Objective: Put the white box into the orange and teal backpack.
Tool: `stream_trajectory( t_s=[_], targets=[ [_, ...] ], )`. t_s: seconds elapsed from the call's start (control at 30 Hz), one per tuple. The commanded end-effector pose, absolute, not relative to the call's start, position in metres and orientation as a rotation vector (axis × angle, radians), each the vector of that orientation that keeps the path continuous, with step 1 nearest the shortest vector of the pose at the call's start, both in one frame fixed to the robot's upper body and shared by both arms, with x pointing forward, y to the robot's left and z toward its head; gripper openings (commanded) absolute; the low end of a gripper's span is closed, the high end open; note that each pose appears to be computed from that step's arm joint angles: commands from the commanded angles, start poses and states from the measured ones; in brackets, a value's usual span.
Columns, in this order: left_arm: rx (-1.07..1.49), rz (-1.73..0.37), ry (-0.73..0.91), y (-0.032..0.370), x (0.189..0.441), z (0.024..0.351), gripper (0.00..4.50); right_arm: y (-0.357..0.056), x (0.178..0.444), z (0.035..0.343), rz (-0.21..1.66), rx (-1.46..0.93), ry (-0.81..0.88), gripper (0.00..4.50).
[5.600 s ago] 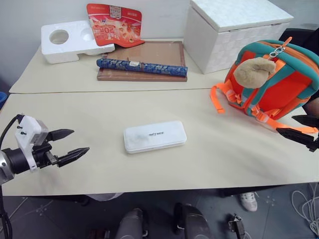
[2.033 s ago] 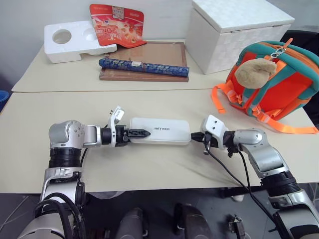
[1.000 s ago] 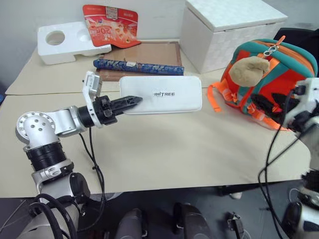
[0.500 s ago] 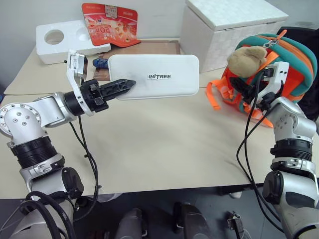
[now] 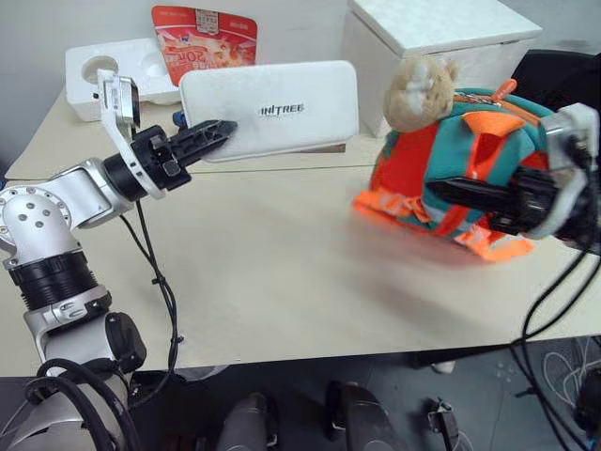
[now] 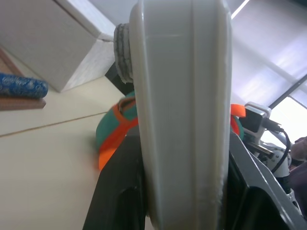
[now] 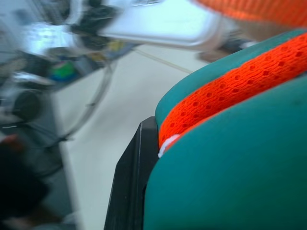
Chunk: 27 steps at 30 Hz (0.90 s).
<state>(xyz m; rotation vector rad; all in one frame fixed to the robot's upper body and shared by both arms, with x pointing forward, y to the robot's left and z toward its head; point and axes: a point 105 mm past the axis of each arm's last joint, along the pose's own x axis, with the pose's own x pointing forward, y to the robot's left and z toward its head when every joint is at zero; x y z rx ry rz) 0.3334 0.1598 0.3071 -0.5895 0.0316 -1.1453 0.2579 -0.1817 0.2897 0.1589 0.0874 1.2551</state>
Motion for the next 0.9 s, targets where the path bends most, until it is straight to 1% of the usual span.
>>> stream_trajectory(
  t_s=[0.03,0.13,0.23,0.4,0.47,0.57,0.7,0.77,0.9],
  targets=[
    [-0.539,-1.242,-0.093,0.160,0.322,0.336,1.39,-0.175,0.215,0.312,1.417,0.133,0.060,0.06],
    [-0.493,-1.304,-0.084,0.153,0.317,0.334,1.39,-0.172,0.210,0.301,1.398,0.094,0.119,0.06],
    [-0.458,-1.348,-0.077,0.151,0.313,0.329,1.39,-0.173,0.216,0.291,1.343,0.097,0.129,0.06],
    [-0.336,-1.345,-0.056,0.144,0.315,0.314,1.39,-0.176,0.220,0.277,1.292,0.073,0.158,0.06],
    [-0.353,-1.398,-0.058,0.139,0.309,0.315,1.39,-0.177,0.220,0.266,1.280,0.042,0.181,0.06],
    [-0.344,-1.512,-0.055,0.128,0.291,0.316,1.39,-0.180,0.231,0.251,1.225,0.024,0.192,0.06],
    [-0.320,-1.542,-0.053,0.129,0.282,0.317,1.39,-0.186,0.240,0.229,1.170,-0.021,0.227,0.06],
    [-0.281,-1.517,-0.050,0.133,0.283,0.316,1.39,-0.188,0.240,0.221,1.163,-0.030,0.242,0.06],
    [-0.121,-1.398,-0.058,0.138,0.300,0.305,1.39,-0.185,0.236,0.218,1.191,-0.015,0.234,0.06]
  ],
)
